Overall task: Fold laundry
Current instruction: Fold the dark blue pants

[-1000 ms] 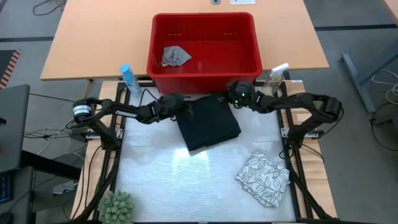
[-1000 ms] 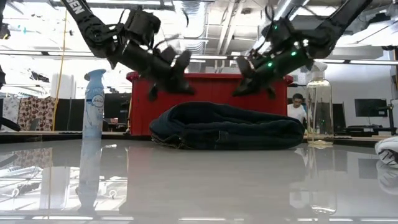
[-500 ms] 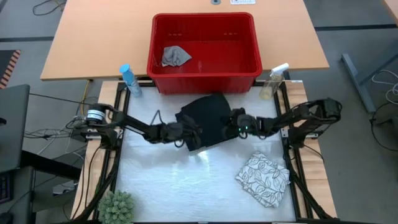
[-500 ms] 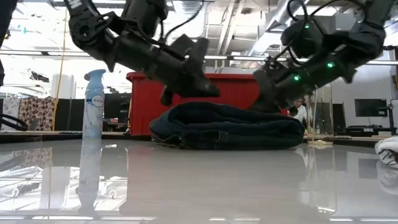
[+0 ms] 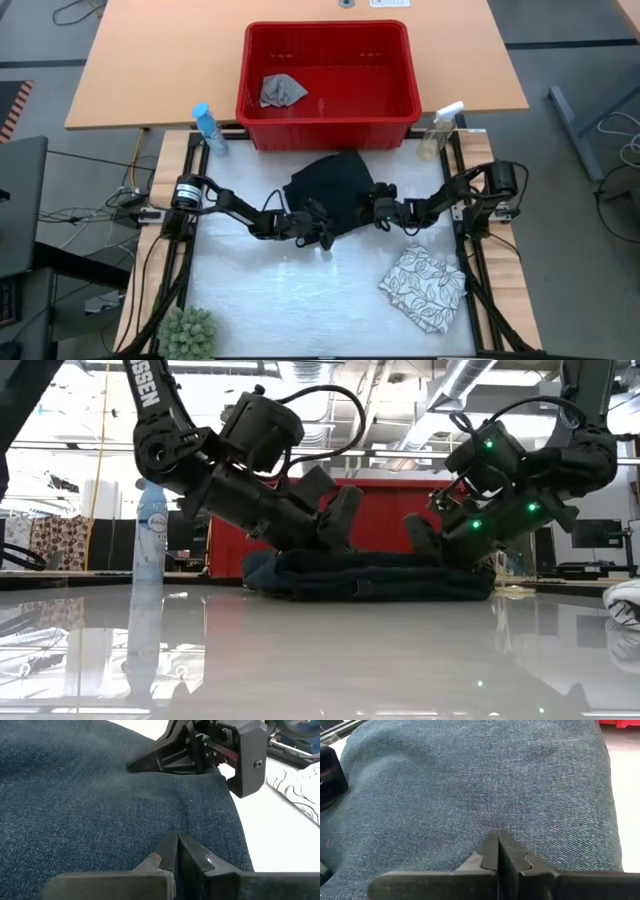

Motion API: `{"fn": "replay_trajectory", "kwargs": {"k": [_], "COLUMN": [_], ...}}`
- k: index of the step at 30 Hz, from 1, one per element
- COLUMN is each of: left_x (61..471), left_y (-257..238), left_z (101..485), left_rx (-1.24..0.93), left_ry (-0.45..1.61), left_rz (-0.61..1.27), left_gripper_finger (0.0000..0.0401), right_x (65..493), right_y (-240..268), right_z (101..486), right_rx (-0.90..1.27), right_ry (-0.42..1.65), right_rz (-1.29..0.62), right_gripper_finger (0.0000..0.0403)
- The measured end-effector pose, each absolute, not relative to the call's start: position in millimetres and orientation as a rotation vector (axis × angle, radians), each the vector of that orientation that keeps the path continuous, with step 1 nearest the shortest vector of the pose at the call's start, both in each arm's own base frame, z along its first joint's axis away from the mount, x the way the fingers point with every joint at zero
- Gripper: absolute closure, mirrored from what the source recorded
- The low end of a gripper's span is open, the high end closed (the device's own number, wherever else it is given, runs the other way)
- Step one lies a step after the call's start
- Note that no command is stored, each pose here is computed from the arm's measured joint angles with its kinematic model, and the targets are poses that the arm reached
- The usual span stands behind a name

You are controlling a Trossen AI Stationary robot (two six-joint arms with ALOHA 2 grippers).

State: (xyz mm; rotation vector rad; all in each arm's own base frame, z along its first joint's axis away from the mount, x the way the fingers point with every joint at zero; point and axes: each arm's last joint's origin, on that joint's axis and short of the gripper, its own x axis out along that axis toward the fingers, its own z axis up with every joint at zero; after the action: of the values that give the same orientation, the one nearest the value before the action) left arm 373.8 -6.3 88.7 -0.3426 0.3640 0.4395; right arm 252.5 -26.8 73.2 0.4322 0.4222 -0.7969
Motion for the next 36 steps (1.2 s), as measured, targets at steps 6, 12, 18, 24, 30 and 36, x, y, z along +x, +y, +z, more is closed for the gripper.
{"fn": "replay_trajectory", "kwargs": {"k": [6, 12, 18, 24, 30, 36], "left_x": [373, 376, 375, 379, 382, 382], "left_y": [-6, -8, -12, -29, -32, -32], "left_z": [94, 137, 177, 162, 123, 95], "left_rx": [-0.353, -0.293, -0.281, -0.222, -0.235, -0.261], "left_ry": [0.376, 0.274, 0.156, 0.216, 0.307, 0.375], "left_rz": [0.404, 0.340, 0.316, 0.282, 0.344, 0.360], "left_gripper_finger": [0.0401, 0.0401, 0.0401, 0.0401, 0.0401, 0.0401], "right_x": [253, 249, 240, 244, 248, 249], "right_y": [-24, -21, -13, 10, 24, 28], "right_z": [93, 146, 172, 153, 111, 76], "right_rx": [0.470, 0.365, 0.340, 0.329, 0.375, 0.420], "right_ry": [0.375, 0.239, 0.168, 0.244, 0.359, 0.412], "right_rz": [-0.740, -0.636, -0.605, -0.573, -0.624, -0.689], "right_gripper_finger": [0.0377, 0.0377, 0.0377, 0.0377, 0.0377, 0.0377]}}
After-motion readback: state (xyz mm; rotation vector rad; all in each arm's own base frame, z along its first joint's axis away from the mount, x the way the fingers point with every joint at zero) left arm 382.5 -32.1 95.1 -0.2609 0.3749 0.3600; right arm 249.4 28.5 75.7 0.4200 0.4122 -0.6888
